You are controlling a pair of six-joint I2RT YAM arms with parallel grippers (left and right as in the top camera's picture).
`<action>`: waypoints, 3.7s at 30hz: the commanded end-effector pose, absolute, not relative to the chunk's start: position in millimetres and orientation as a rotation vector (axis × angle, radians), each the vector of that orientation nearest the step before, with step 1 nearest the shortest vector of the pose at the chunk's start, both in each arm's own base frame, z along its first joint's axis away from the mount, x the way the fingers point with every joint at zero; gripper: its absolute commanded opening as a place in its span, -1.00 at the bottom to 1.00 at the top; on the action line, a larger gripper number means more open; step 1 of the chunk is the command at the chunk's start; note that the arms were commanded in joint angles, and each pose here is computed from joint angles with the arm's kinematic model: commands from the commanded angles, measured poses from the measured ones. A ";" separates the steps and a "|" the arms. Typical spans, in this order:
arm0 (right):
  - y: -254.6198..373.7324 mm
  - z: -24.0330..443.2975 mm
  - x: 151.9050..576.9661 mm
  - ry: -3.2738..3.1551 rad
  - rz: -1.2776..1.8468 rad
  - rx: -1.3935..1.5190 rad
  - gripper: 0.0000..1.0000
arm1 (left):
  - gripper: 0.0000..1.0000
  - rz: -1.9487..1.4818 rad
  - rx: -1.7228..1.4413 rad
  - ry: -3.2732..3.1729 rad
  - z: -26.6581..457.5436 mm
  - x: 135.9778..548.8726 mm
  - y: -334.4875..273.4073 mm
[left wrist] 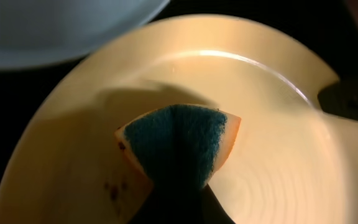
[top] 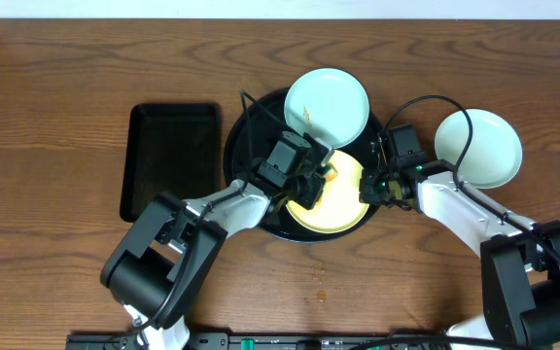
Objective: Clean dirty plates on tray and stack at the side
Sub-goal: 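Scrub the tilted yellow plate with the sponge in the left gripper, then return the sponge to the black tray with the left gripper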
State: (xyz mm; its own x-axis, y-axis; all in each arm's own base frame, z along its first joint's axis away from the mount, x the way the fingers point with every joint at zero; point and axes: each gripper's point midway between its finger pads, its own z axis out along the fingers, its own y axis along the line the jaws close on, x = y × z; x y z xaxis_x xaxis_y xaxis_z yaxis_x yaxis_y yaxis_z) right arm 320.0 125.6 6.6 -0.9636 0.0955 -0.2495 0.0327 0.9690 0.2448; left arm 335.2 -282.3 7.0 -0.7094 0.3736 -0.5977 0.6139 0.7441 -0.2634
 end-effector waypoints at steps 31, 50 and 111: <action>123.2 -5.4 311.0 2.903 0.307 0.092 -0.97 | -0.85 -0.506 0.767 2.175 77.7 369.5 -284.8; 123.5 -5.0 311.8 2.899 0.308 0.092 -0.97 | -0.85 -0.466 0.830 2.271 -4.9 371.5 -284.7; 128.0 88.7 366.2 2.712 0.182 -0.052 -0.98 | -0.85 -0.087 -0.312 2.496 125.7 357.8 11.4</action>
